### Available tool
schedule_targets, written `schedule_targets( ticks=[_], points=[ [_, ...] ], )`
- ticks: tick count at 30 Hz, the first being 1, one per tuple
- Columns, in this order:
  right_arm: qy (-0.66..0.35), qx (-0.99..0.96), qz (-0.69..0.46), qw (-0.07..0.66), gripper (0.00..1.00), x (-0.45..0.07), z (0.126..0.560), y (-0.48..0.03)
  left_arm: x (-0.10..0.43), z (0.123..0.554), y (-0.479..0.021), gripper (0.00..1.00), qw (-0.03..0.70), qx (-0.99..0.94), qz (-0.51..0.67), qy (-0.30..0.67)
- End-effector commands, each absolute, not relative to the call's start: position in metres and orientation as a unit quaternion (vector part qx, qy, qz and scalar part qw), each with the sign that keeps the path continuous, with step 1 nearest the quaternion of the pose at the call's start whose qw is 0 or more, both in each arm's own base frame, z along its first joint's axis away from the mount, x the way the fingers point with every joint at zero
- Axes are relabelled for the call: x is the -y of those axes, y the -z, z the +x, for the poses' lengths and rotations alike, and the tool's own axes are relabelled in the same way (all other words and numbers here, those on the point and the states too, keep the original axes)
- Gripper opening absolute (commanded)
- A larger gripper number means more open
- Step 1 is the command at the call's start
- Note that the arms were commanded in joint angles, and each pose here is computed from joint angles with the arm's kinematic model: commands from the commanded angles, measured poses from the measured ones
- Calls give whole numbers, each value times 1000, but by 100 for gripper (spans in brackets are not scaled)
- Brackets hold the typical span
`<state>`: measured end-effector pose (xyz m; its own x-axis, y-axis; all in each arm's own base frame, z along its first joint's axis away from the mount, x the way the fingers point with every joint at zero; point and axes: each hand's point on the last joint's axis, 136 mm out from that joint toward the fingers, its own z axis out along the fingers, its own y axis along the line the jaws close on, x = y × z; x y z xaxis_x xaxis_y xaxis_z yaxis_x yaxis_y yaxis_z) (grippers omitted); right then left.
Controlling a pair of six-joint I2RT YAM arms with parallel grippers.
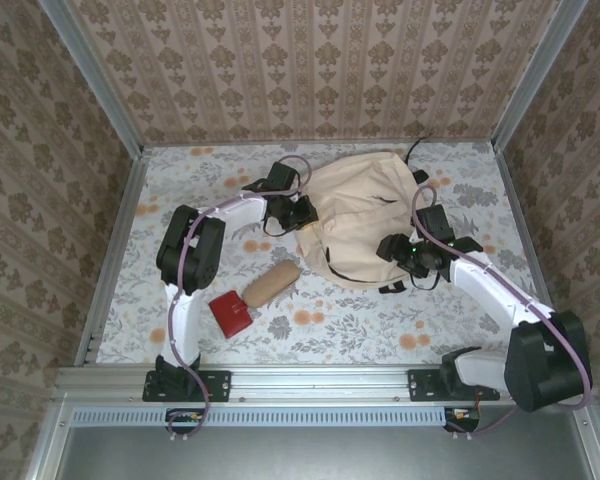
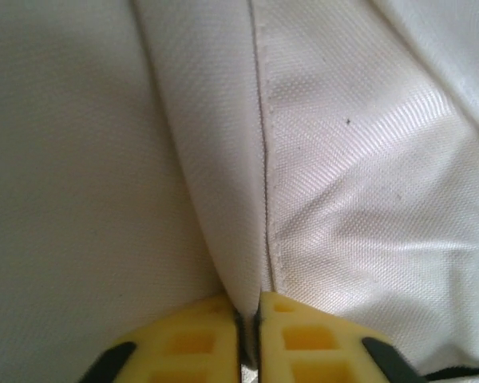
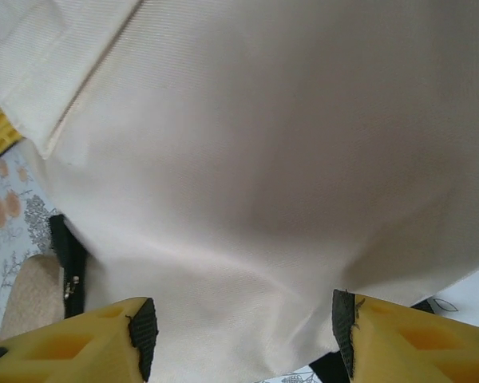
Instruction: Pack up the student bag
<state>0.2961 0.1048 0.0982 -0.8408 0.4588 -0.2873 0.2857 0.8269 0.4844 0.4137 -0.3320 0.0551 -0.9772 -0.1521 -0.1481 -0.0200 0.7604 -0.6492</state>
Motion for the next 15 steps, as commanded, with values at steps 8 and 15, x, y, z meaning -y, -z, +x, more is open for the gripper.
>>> schedule_targets(
  ticks=[8,15],
  points=[
    [-205,-944,166,198,56,-124,323,-73,275,433,-97,0,170,-921,-83,341],
    [-201,-948,127,210,53,-153,374,-68,218,417,-107,0,192,-912,-125,340]
  ],
)
